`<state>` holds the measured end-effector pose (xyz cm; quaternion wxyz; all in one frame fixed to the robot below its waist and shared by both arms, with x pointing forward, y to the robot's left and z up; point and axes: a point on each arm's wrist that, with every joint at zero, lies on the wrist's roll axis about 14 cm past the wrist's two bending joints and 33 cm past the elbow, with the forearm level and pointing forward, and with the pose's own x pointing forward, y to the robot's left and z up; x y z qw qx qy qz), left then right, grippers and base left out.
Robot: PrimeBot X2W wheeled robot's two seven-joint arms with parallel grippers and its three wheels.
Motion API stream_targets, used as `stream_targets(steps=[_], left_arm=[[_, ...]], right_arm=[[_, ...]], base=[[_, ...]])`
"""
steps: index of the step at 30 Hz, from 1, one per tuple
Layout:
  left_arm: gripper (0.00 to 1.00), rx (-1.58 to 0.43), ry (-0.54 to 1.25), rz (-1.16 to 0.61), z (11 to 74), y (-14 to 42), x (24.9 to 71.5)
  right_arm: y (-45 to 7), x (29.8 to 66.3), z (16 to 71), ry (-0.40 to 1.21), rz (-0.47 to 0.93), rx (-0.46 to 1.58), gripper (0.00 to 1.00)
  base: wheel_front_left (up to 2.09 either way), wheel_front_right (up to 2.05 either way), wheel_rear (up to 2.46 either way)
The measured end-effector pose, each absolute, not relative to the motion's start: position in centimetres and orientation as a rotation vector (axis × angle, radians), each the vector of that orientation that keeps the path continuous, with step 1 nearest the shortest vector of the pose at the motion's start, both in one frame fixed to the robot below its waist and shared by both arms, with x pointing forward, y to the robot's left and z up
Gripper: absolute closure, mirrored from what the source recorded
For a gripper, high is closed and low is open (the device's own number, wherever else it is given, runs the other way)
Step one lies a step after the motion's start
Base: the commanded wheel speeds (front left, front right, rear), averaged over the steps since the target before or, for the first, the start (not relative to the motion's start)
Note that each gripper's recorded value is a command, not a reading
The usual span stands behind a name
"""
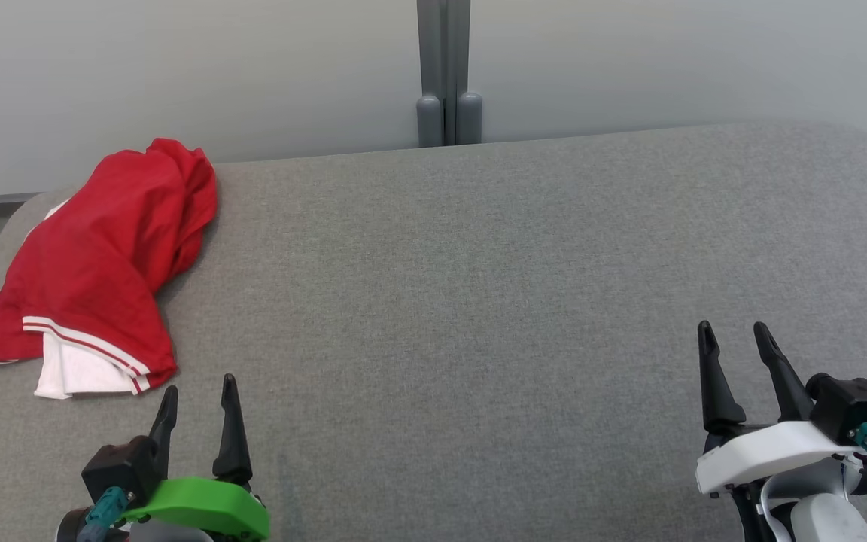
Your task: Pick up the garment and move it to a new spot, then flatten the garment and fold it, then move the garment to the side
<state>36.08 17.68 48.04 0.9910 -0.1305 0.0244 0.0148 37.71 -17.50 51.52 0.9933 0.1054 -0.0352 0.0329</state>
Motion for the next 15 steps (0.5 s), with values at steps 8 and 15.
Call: stream_targets(steps=[8,15], left_arm=[[0.00,-0.220,0.043,0.009,47.85,17.35,35.92],[0.00,-0.195,0.040,-0.005,47.66,17.05,35.70]], right_arm=[[-17.87,37.63,51.13,-0.067,0.058,0.162,0.00],[-17.80,37.49,50.76,-0.062,0.062,0.124,0.00]], base=[[0.00,0.00,0.00],[0.00,0.00,0.00]])
